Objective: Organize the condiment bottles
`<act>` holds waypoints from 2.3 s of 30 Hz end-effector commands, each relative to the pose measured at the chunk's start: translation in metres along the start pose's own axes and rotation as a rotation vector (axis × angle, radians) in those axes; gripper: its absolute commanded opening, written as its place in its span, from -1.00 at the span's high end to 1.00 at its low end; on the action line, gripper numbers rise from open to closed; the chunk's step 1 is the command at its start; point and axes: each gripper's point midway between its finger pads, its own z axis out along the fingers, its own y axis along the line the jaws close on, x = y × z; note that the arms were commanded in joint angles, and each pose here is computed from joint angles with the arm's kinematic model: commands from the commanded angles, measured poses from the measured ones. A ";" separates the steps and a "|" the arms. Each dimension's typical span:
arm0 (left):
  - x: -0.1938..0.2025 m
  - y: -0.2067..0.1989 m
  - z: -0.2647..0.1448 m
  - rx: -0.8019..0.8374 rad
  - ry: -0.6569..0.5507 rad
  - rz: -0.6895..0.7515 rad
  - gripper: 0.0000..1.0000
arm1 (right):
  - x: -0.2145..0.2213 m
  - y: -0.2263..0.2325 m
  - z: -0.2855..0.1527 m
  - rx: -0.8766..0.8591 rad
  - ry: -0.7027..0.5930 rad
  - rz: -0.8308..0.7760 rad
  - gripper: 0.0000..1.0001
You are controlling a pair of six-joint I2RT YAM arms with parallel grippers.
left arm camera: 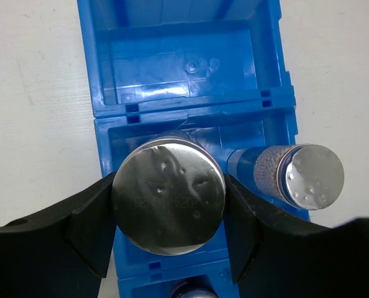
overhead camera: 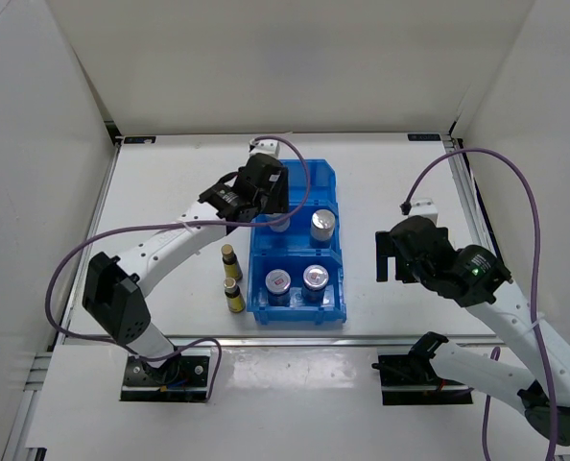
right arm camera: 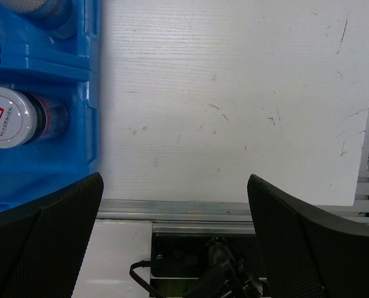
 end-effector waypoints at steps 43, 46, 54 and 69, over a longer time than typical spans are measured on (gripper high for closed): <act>0.066 0.088 -0.115 -0.107 0.051 -0.064 -0.89 | -0.003 0.010 0.003 -0.038 0.004 -0.021 -1.00; 0.074 0.093 -0.109 -0.113 0.096 -0.080 -0.74 | -0.003 0.010 0.003 -0.038 0.004 -0.021 -1.00; 0.099 0.100 -0.085 -0.142 0.213 -0.077 -0.57 | -0.002 0.012 0.005 -0.042 0.016 -0.025 -1.00; 0.109 0.109 -0.067 -0.191 0.277 -0.053 -0.27 | -0.002 0.012 0.005 -0.042 0.016 -0.025 -1.00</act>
